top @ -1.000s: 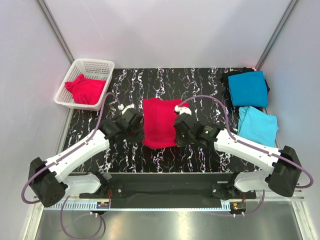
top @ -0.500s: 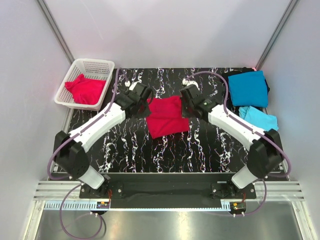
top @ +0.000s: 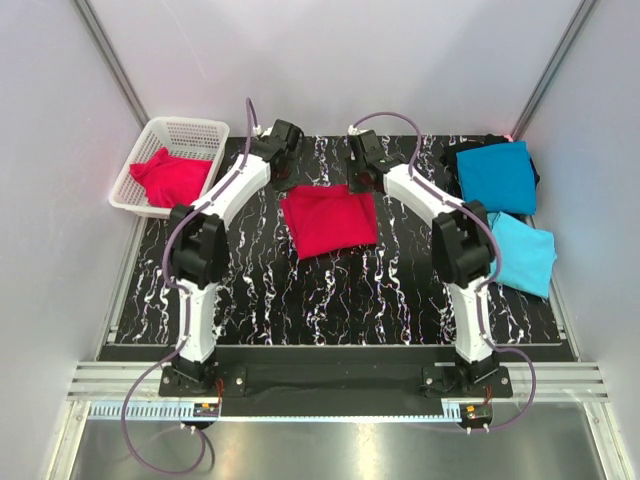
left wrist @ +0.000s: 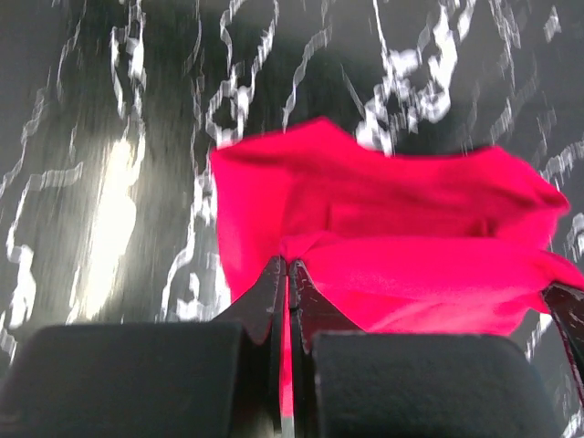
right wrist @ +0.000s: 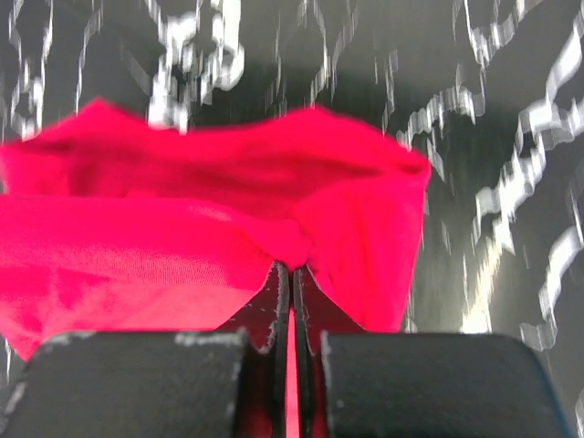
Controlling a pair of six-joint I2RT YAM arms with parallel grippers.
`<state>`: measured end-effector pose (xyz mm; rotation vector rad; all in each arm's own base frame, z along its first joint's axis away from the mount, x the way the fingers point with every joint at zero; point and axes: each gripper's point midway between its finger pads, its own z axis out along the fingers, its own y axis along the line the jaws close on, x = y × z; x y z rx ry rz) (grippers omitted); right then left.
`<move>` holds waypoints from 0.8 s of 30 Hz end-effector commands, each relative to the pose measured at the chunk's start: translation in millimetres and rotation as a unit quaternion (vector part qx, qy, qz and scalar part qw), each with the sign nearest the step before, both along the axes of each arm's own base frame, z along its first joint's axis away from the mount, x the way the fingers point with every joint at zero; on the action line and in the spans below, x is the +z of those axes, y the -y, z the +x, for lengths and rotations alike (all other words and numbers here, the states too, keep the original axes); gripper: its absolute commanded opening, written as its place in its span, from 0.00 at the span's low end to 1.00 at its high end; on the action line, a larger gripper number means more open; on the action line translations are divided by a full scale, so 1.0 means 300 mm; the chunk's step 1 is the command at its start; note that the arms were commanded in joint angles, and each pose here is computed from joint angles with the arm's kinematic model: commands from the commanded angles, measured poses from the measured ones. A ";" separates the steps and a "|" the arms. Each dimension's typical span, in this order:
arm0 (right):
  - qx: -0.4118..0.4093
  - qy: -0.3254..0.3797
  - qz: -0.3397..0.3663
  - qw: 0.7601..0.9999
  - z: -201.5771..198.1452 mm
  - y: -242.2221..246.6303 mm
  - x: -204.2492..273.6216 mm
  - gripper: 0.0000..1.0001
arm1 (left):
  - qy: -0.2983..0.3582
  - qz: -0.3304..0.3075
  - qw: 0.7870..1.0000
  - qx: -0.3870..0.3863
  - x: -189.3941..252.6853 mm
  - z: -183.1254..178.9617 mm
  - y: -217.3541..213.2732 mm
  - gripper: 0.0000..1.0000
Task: Fold and stack the t-shirts
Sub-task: Fold the tshirt
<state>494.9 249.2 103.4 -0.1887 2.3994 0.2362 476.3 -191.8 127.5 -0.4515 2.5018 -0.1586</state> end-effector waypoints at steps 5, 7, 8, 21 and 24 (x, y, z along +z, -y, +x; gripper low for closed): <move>-0.006 0.013 0.010 1.000 0.214 0.020 -0.068 0.19 | -0.006 -0.008 1.000 -0.004 -0.114 0.174 -0.041 0.18; -0.008 0.015 0.005 1.000 0.226 0.023 -0.071 0.32 | 0.003 0.005 1.000 0.002 -0.123 0.187 -0.066 0.49; -0.014 0.024 0.000 1.000 0.240 0.030 -0.058 0.42 | 0.008 0.008 1.000 0.002 -0.118 0.194 -0.080 0.55; -0.026 0.064 0.022 0.997 0.241 0.056 0.122 0.47 | 0.088 -0.038 0.995 0.010 0.069 0.142 -0.137 0.68; -0.025 0.057 0.035 0.997 0.211 0.053 0.130 0.46 | 0.091 -0.076 0.993 -0.024 0.104 0.120 -0.081 0.68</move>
